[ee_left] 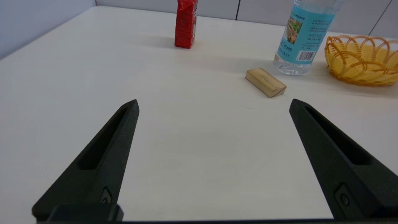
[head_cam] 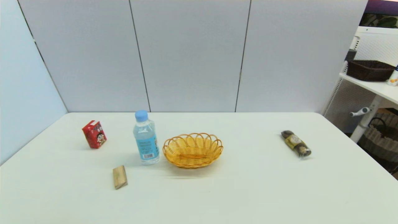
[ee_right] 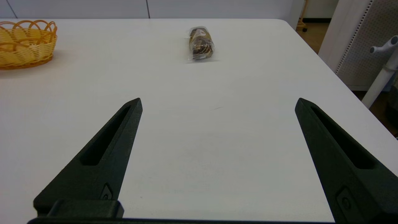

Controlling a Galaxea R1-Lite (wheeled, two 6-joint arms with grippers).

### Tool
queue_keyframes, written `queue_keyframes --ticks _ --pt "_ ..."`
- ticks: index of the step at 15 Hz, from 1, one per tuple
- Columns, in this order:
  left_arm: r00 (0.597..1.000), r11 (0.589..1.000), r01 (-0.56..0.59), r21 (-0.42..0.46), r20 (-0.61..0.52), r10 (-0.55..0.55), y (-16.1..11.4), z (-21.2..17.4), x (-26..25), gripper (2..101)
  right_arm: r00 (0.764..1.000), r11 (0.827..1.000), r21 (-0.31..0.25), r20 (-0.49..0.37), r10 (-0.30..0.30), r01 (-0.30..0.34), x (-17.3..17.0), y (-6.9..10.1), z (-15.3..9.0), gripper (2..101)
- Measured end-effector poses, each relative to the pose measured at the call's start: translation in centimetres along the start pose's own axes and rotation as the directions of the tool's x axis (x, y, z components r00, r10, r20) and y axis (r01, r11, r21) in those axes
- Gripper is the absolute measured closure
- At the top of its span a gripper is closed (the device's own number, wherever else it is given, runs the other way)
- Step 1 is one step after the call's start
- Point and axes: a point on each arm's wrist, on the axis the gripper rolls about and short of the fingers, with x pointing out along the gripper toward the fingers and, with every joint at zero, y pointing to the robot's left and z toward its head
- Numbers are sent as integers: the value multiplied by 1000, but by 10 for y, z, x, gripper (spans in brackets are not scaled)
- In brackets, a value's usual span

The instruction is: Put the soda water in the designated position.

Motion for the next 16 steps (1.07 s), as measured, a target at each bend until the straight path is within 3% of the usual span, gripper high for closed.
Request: queue_keyframes --ticks 3,5,11,16 --pt "998 989 -55 -136 3 56 1 0 0 54 1000 1000 0 0 0 0 0 0 0 50" --pt "998 987 -63 -145 4 65 1 0 0 54 1000 1000 0 0 0 0 0 0 0 50" --pt "1000 998 -4 66 11 3 0 1 0 54 1000 1000 0 0 0 0 0 0 0 50" --pt "1000 994 11 108 7 -12 0 1 0 54 1000 1000 0 0 0 0 0 0 0 50"
